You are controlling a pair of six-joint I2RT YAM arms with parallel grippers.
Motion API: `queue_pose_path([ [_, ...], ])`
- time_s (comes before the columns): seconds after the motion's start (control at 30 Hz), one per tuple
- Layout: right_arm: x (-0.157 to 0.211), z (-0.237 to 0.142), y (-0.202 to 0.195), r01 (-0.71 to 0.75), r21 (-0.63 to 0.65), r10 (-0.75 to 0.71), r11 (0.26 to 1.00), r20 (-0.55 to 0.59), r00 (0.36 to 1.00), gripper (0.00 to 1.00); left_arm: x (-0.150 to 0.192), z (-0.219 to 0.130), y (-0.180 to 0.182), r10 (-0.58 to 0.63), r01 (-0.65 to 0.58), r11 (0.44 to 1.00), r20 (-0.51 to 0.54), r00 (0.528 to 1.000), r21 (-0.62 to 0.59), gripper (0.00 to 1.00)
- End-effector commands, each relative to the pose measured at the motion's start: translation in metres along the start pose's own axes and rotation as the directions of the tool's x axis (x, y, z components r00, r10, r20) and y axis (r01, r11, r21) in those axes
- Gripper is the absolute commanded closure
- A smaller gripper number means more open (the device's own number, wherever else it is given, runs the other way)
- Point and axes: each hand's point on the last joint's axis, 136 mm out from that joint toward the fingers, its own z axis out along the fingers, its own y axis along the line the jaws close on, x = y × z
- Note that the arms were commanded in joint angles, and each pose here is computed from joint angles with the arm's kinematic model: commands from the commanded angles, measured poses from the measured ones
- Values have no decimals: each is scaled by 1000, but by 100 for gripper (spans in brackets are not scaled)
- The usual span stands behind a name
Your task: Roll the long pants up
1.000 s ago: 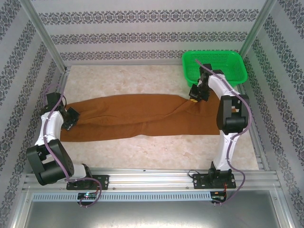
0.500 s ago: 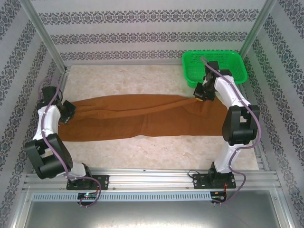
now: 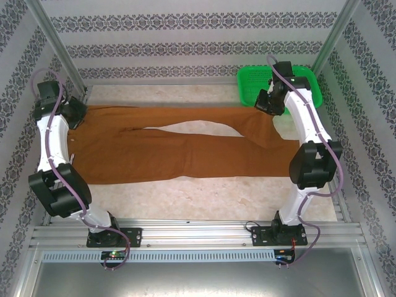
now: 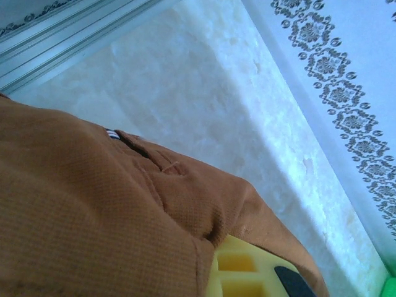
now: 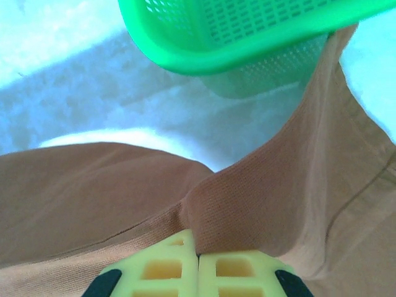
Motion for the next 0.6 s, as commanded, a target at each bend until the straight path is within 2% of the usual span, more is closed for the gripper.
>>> queue_pose_path([
  [0.0, 4, -16, -36, -2, 119, -2, 993, 39, 999, 100, -5, 0, 15, 12, -11, 999, 19, 1000, -52, 100],
  [0.33, 69, 3, -59, -25, 116, 32, 993, -60, 998, 100, 35, -8, 66, 1, -7, 988, -35, 999, -156, 100],
  [0.57, 128, 19, -74, -47, 95, 61, 994, -143, 988, 100, 49, -17, 114, -42, 38, 963, -10, 999, -266, 100],
])
